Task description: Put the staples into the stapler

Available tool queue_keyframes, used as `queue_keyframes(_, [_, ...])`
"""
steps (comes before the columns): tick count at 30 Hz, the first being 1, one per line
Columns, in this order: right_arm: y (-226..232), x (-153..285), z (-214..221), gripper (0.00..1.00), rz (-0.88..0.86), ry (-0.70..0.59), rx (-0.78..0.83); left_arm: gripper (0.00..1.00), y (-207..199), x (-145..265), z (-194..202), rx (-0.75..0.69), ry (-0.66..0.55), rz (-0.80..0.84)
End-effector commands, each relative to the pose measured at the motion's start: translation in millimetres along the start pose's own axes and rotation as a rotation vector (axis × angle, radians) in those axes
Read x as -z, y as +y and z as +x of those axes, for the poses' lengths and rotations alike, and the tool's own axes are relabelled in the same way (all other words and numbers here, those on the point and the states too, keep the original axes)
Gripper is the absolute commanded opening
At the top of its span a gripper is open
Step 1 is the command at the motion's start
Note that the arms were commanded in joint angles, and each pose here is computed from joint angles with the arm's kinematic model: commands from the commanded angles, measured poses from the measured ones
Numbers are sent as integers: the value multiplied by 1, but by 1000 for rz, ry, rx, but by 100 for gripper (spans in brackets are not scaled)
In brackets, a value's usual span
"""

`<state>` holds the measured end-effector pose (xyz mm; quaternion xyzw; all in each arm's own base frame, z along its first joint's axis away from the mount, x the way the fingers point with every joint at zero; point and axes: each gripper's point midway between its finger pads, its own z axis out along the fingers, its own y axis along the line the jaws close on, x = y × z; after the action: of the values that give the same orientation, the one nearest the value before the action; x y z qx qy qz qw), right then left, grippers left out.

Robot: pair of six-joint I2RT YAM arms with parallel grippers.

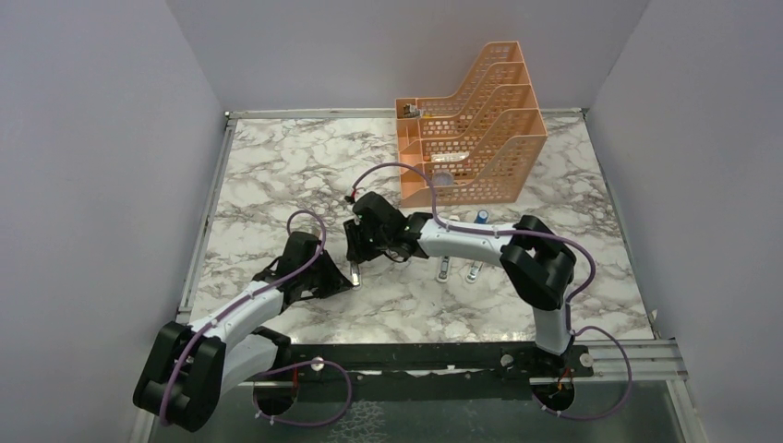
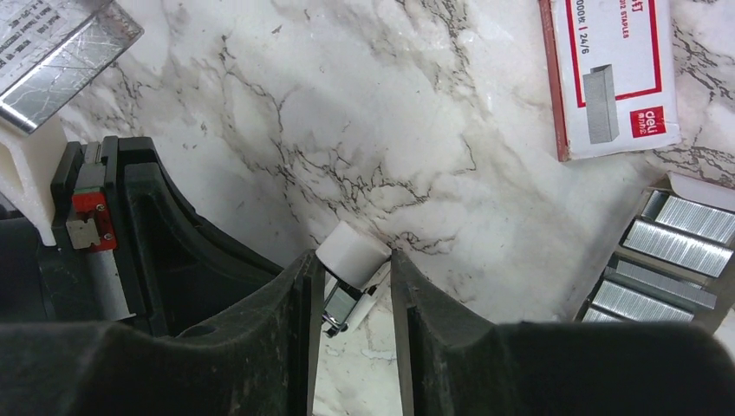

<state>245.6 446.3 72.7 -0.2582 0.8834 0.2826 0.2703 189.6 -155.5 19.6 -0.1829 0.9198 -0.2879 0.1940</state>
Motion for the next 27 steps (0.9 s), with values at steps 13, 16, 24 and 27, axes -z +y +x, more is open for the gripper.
queue_keyframes(13, [-12, -6, -32, 55, 207, -85, -120, 14, 27, -4, -4, -18, -40, -114])
queue_keyframes(16, [-16, -10, -25, 54, 223, -51, -120, 14, 27, -4, -5, -19, -41, -111])
queue_keyframes(24, [-7, -3, -2, 51, 154, 40, -101, 14, 27, -4, -5, -21, -41, -110])
queue_keyframes(27, [-3, 0, 1, 39, 118, 42, -95, 14, 26, -4, -5, -22, -43, -111])
